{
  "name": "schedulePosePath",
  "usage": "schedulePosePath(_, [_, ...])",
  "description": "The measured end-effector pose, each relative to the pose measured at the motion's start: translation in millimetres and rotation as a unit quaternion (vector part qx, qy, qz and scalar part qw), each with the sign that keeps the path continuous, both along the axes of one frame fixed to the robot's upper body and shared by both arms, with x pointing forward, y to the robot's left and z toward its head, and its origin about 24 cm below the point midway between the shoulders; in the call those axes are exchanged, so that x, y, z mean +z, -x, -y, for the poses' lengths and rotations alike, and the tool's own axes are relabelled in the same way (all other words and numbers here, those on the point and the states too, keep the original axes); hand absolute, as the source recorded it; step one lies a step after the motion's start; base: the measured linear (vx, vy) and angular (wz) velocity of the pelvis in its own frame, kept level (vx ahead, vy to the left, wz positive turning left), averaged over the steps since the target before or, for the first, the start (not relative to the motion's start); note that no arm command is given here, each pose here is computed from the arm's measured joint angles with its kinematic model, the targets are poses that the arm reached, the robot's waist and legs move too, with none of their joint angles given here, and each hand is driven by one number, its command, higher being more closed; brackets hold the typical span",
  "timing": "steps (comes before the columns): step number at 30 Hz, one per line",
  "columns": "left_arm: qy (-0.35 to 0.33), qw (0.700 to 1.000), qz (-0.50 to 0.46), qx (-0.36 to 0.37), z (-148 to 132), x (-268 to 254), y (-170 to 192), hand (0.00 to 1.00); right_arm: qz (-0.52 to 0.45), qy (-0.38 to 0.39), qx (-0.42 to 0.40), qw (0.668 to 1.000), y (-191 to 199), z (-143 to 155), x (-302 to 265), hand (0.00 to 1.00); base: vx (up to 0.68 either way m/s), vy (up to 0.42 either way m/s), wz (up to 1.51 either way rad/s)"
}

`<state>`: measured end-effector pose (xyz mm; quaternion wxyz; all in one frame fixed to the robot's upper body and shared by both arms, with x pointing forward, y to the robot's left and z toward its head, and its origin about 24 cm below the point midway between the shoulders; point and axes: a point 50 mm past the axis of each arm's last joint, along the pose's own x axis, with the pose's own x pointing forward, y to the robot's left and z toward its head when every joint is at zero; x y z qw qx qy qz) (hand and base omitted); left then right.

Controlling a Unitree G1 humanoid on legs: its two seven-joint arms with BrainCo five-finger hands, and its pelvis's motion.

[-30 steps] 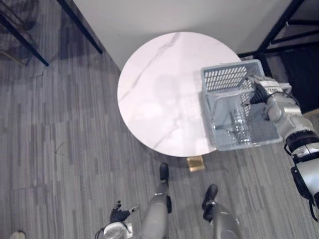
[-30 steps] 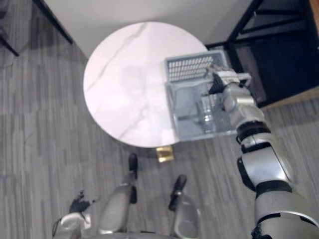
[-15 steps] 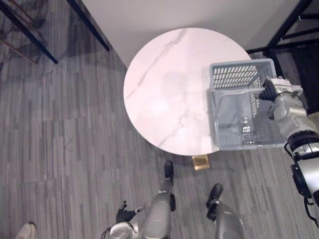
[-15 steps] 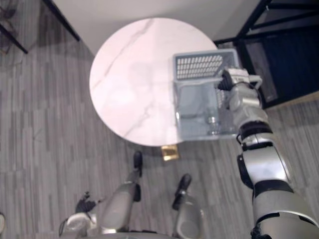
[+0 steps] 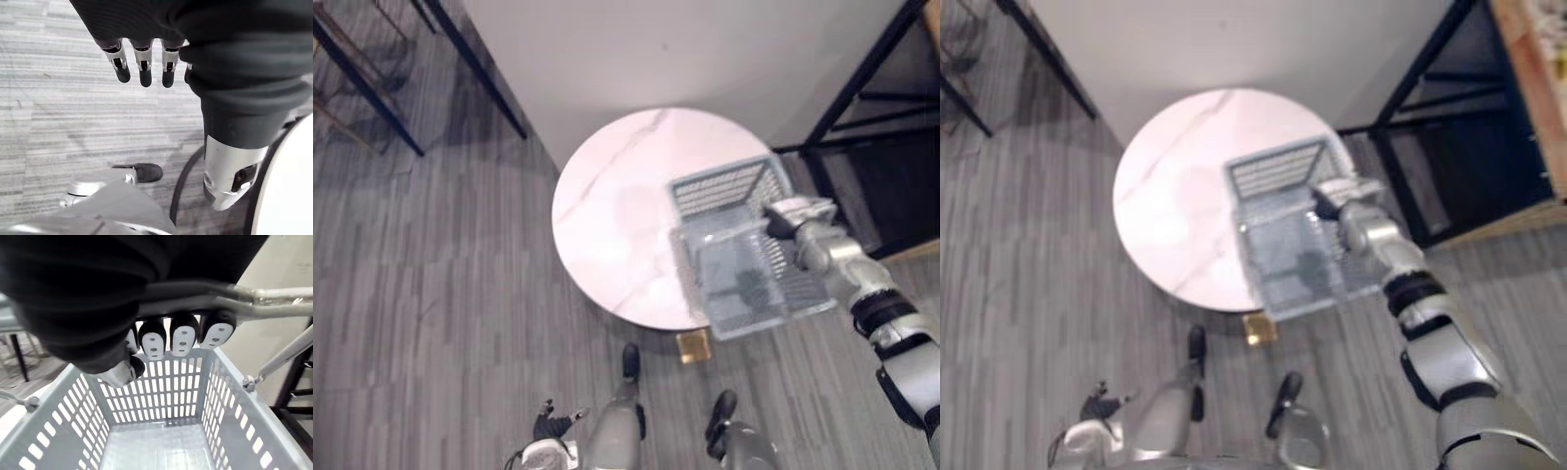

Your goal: Pick vegetable in the basket

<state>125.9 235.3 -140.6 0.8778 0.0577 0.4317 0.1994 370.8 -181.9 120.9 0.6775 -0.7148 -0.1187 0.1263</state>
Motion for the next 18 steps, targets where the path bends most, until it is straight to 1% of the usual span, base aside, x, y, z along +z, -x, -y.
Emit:
schedulePosePath(2, [-0.001, 1.0, -0.001, -0.003, -1, 0, 0, 0.0, -0.015, -0.01, 0.034, 0.999, 12, -11, -11, 1.0, 0.01, -0.011, -0.21])
schedulePosePath(3, [0.0, 1.0, -0.007, -0.013, 0, -1, 3, 0.0, -0.041, -0.018, 0.062, 0.997, 24, -18, -25, 1.0, -0.01, -0.008, -0.21])
schedulePosePath(8, [-0.008, 0.999, -0.029, -0.034, 0, -5, 16, 0.0, -0.102, -0.027, 0.099, 0.989, 60, -14, -54, 1.0, -0.02, 0.009, -0.23])
schedulePosePath(11, [-0.005, 0.998, -0.056, -0.037, 0, -9, 29, 0.0, -0.148, -0.017, 0.096, 0.984, 87, 4, -77, 1.0, -0.01, 0.027, -0.16])
schedulePosePath(13, [-0.002, 0.997, -0.069, -0.039, 0, -12, 36, 0.0, -0.178, -0.017, 0.076, 0.981, 104, 19, -92, 1.0, 0.03, 0.016, -0.15])
schedulePosePath(15, [-0.004, 0.996, -0.077, -0.052, 2, -13, 40, 0.0, -0.184, -0.034, 0.015, 0.982, 116, 48, -98, 1.0, 0.04, 0.022, -0.14])
schedulePosePath(16, [-0.004, 0.995, -0.08, -0.054, 2, -14, 41, 0.0, -0.187, -0.033, 0.006, 0.982, 119, 53, -99, 1.0, 0.05, 0.018, -0.13])
schedulePosePath(18, [0.002, 0.994, -0.089, -0.058, 4, -15, 47, 0.0, -0.204, -0.029, -0.039, 0.978, 134, 77, -107, 1.0, 0.08, 0.012, -0.09])
